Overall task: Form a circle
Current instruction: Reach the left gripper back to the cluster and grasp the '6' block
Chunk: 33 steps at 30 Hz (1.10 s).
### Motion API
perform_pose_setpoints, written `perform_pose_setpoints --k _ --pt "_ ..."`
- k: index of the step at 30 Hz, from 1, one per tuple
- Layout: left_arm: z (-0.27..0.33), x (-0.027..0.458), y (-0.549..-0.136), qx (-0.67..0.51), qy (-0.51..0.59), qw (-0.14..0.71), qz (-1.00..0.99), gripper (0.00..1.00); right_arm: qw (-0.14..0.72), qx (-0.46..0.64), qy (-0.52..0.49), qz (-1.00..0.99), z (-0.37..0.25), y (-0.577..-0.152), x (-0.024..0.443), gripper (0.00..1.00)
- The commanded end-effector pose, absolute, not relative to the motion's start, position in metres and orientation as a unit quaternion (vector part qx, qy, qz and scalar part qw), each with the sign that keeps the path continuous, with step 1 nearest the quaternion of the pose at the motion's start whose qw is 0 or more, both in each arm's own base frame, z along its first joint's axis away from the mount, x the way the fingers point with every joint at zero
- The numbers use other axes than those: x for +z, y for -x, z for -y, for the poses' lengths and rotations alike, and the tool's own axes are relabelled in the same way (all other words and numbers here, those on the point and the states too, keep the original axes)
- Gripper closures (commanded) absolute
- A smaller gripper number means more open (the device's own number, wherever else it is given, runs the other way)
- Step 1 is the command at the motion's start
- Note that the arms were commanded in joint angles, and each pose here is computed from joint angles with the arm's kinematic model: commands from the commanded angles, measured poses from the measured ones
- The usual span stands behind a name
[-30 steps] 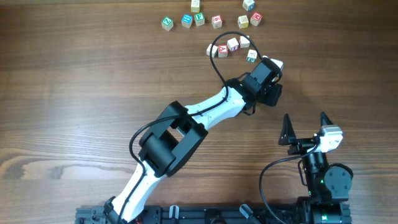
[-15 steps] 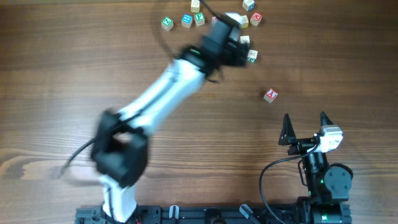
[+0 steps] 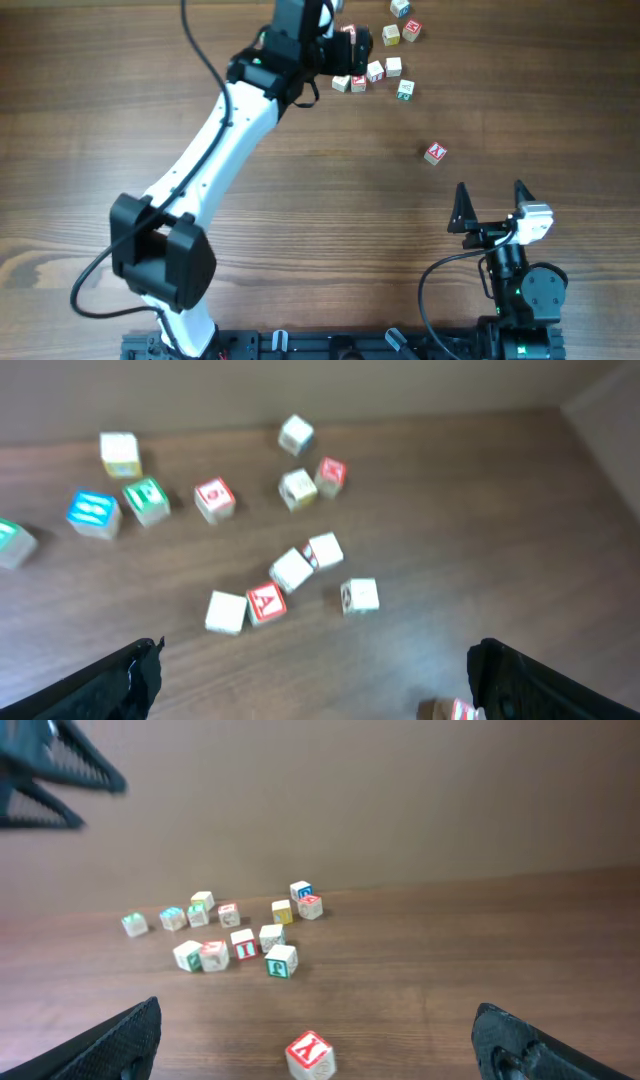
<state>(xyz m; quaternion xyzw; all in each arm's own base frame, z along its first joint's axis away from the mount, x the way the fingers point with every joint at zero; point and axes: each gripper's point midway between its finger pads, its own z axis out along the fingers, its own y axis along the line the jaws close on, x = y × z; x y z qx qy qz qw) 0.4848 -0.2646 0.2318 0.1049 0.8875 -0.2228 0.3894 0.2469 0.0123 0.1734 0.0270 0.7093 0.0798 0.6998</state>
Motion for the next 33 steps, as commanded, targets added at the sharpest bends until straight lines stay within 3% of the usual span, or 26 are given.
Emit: perform_pose_setpoints --k 1,4,8,15,24,33 --pt "0.267 0.238 -0.485 -0.229 -0.111 0.397 -0.882 0.00 0.681 0.158 -0.108 -0.707 -0.013 -0.248 0.170 0.00" --pt "0.272 0.220 -0.495 -0.229 -0.111 0.392 -0.884 0.00 0.664 0.207 -0.157 -0.701 -0.014 -0.249 0.167 0.00" --pt "0.284 0.205 -0.519 -0.230 -0.114 0.400 -0.880 0.00 0.631 0.266 -0.151 -0.713 -0.032 -0.247 0.163 0.00" --pt "0.313 0.159 -0.566 -0.192 -0.184 0.382 -0.885 0.00 0.525 0.278 -0.178 -0.785 -0.042 -0.251 0.107 0.00" --pt "0.303 0.081 -0.562 -0.044 -0.374 0.336 -0.863 0.02 0.399 0.249 -0.220 -0.854 -0.043 -0.239 0.038 0.01" --pt "0.323 0.061 -0.560 -0.099 -0.404 0.337 -0.845 0.02 0.367 0.250 -0.246 -0.862 -0.043 -0.239 0.022 0.00"
